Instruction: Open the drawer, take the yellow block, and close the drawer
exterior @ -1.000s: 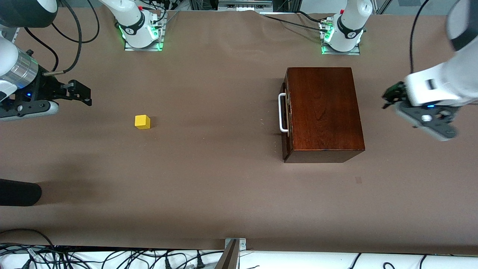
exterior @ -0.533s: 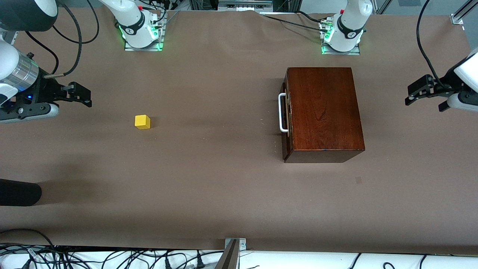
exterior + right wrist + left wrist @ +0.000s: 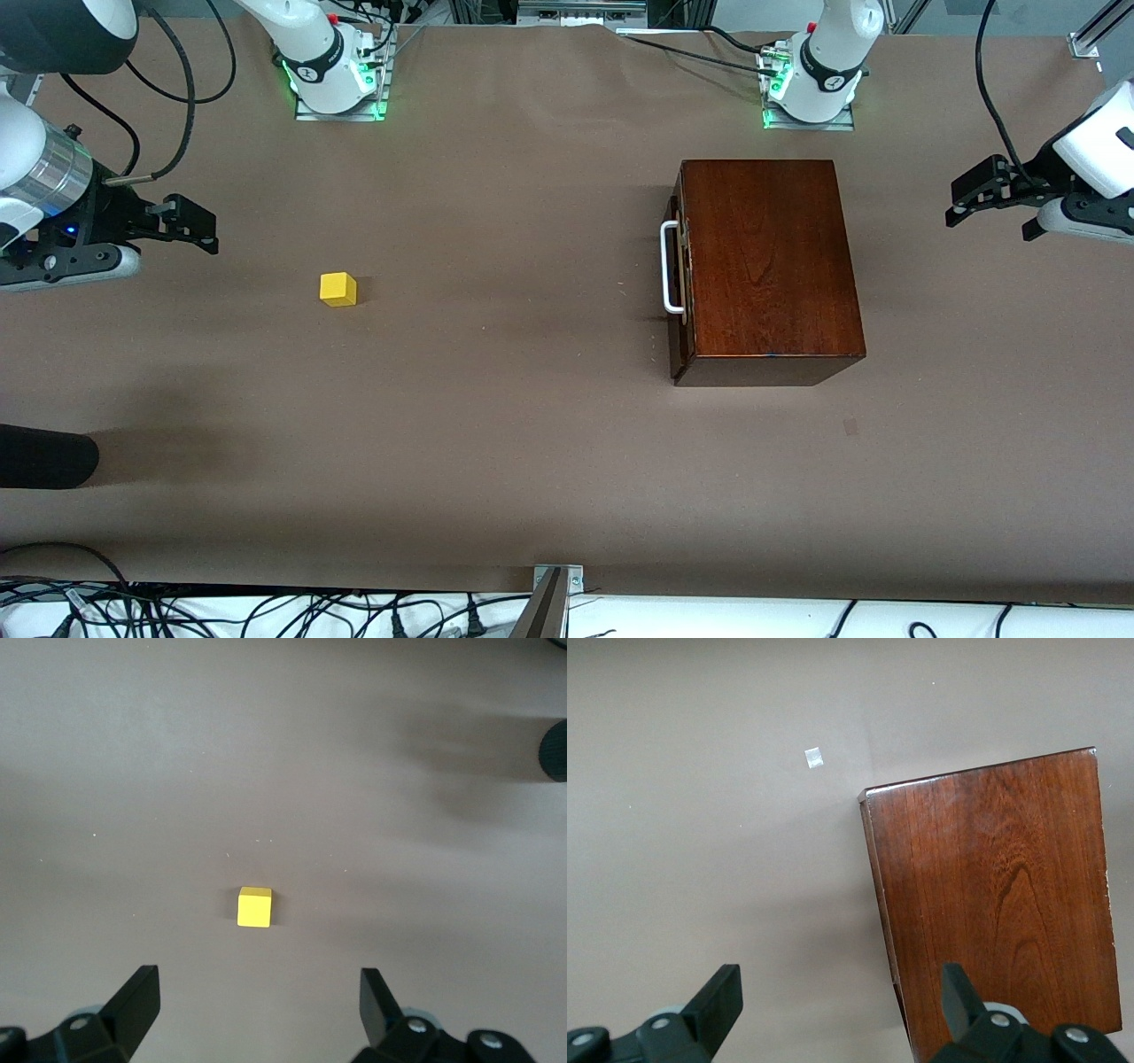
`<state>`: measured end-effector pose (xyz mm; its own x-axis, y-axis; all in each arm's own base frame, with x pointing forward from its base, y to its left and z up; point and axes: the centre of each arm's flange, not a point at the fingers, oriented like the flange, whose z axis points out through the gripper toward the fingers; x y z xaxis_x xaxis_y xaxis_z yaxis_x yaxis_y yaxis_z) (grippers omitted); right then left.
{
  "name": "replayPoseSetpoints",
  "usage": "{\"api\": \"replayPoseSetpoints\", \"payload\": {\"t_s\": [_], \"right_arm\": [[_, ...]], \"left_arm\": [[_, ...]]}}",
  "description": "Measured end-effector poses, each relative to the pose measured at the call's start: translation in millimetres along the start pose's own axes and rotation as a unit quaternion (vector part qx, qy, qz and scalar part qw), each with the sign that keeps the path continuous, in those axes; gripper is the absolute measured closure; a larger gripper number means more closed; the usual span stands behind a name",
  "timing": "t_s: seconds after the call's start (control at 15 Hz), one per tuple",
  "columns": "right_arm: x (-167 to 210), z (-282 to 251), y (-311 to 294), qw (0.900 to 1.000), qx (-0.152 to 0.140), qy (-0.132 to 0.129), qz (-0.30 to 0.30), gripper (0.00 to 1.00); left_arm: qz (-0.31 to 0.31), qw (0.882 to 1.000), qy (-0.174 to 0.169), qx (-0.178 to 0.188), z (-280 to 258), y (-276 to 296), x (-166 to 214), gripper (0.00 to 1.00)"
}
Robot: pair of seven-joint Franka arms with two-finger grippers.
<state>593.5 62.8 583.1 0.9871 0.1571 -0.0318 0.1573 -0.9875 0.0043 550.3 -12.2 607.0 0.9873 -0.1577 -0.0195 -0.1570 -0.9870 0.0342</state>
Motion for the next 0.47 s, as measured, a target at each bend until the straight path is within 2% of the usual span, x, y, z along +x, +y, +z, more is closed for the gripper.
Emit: {"api": "replayPoseSetpoints", "payload": {"t_s": [0.47], "right_arm": [[0.0,0.0,-0.2,1.0,0.0,0.0,0.0,0.0]], "left_arm": [[0.011,1.0,-0.004,0.023,0.4,7.9,0.8,0.0]]}}
